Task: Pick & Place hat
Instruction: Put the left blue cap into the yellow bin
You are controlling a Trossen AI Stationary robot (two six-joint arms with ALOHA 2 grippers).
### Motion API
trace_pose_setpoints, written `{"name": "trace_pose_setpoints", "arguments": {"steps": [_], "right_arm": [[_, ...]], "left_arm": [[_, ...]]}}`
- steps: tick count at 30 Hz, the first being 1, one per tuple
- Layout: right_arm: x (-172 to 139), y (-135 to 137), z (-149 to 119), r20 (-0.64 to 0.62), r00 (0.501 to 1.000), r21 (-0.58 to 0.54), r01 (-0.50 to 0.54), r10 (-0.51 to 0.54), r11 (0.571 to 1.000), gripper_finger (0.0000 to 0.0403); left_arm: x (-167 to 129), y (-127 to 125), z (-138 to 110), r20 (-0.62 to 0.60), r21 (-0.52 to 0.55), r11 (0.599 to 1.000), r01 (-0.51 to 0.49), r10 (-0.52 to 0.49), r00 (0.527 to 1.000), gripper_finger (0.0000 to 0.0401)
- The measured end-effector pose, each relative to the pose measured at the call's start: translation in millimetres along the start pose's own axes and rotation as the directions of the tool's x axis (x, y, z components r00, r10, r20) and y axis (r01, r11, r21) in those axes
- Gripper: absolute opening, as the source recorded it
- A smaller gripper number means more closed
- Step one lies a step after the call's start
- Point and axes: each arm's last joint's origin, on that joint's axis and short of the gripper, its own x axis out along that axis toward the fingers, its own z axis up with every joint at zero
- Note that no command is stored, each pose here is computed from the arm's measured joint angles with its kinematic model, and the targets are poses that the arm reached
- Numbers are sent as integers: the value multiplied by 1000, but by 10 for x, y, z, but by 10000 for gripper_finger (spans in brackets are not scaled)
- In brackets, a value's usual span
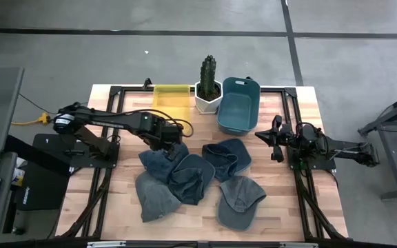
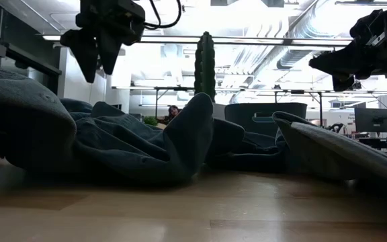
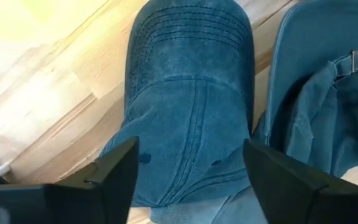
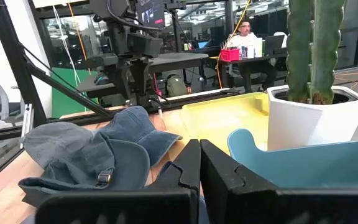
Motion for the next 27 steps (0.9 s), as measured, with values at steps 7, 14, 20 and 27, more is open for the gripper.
{"name": "trace_pose_setpoints", "arguments": {"steps": [7,14,20,27], "right_arm": [[0,0,0,0,1000,0,0,0,1000,1],[0,0,0,0,1000,0,0,0,1000,1],[0,0,0,0,1000,0,0,0,1000,1],[0,0,4,4,1000,0,0,0,1000,1]], "left_arm": [[243,-7,130,-175,25,1000,-5,10,984,313],[403,-6,148,-348,55,998,8,12,937,314],[531,-18,156,-377,83,995,-58,85,922,314],[633,-44,176,-385,118,989,-84,123,915,314]]}}
